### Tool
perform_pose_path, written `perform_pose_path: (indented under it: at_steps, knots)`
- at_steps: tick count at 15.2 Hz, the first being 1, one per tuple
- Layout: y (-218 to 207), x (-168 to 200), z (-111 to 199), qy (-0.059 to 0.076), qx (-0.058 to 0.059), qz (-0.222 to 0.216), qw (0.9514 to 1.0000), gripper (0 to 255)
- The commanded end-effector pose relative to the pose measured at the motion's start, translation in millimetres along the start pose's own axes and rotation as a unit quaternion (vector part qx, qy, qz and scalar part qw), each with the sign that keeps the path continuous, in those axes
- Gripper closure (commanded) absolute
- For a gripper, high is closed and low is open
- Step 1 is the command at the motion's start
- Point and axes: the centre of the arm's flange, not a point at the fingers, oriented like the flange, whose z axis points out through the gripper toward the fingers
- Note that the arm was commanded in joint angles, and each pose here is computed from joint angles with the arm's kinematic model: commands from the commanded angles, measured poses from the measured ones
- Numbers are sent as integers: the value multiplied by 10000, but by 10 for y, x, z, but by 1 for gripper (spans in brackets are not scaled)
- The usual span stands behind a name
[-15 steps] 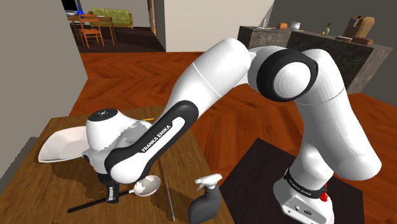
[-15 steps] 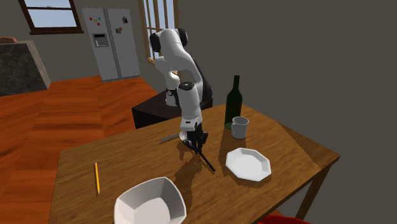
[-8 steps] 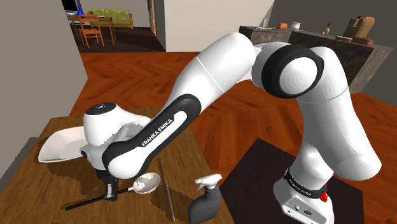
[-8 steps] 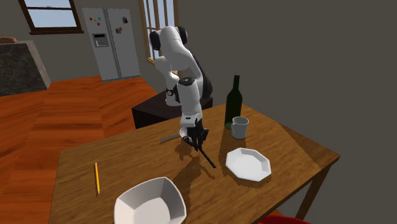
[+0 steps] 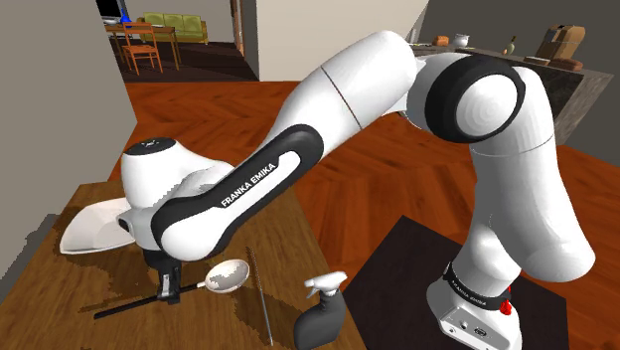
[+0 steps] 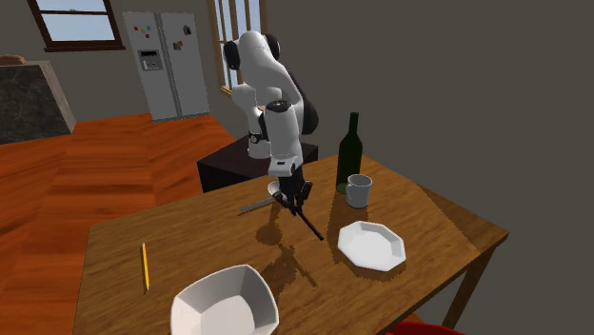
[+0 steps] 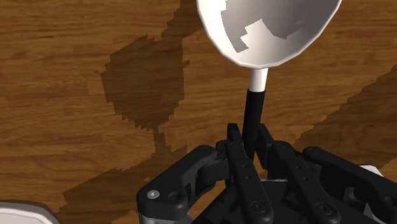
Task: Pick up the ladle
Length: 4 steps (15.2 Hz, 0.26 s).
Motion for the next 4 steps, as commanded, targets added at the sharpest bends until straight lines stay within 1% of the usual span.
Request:
perform_pose_path:
  at_steps: [1,2,4]
  knots:
    - [-4,14,-108,-2,0,0,10000,255]
    - [-9,20,-160,-2,0,0,10000,255]
    - [-10,21,-168,-2,0,0,10000,255]
